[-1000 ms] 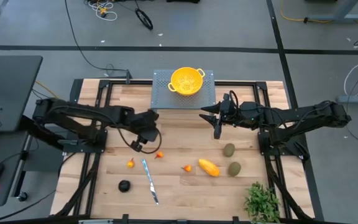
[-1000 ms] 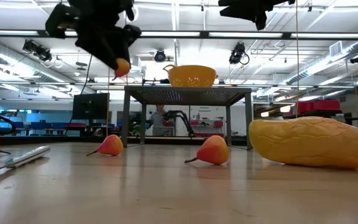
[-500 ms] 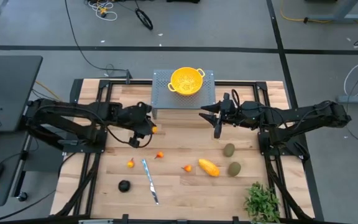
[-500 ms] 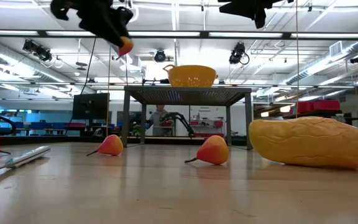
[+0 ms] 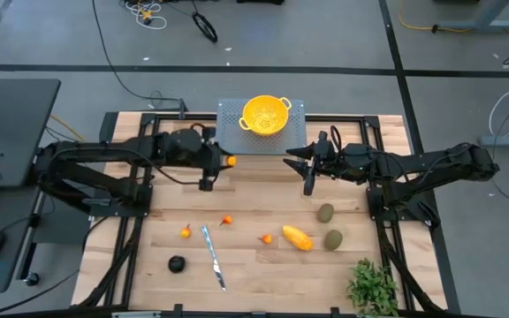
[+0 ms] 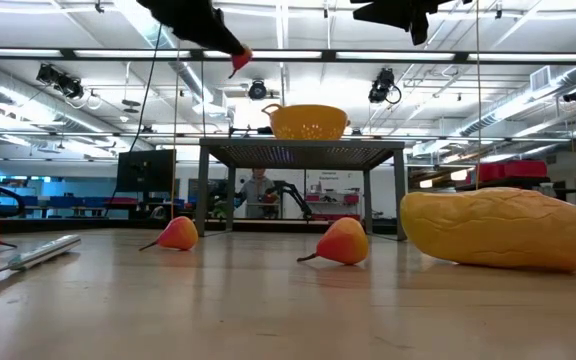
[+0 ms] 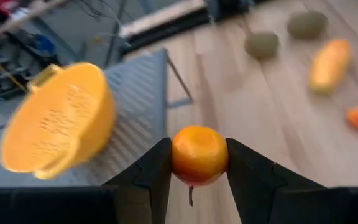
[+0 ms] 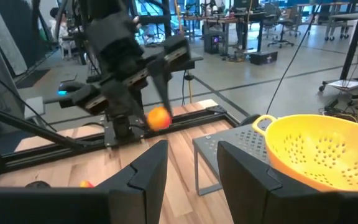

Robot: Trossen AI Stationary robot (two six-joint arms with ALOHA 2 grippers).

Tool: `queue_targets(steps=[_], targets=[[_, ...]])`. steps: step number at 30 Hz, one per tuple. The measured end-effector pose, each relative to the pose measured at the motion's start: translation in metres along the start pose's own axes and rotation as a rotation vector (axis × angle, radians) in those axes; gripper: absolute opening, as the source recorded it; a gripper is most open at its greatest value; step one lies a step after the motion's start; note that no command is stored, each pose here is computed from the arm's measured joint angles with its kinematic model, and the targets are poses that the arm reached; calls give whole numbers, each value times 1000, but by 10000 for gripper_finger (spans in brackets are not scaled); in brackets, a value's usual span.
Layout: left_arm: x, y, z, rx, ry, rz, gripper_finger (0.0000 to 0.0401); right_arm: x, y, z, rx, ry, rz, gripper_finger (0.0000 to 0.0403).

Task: Pick & Place Fruit
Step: Put the pear into the yellow colander bowl on the shelf

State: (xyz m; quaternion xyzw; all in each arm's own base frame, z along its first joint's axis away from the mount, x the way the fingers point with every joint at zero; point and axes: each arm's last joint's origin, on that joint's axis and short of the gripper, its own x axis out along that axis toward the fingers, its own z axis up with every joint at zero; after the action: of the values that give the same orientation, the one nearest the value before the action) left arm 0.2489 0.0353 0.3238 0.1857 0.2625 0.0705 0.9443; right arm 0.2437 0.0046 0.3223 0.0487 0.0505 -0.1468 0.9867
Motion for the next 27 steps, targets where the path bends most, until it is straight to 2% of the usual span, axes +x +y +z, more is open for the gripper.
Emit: queue_targets(steps=[10,21,27], targets=[[-1,45,6,-145,-185,202,143,0,0,0,0,0,0,149],[-6,76,3,-231,-321,235,144,0,0,0,0,0,-3,149],[9,87,1,-250,-363,254,141,0,-2,0,0,-8,-62,149]])
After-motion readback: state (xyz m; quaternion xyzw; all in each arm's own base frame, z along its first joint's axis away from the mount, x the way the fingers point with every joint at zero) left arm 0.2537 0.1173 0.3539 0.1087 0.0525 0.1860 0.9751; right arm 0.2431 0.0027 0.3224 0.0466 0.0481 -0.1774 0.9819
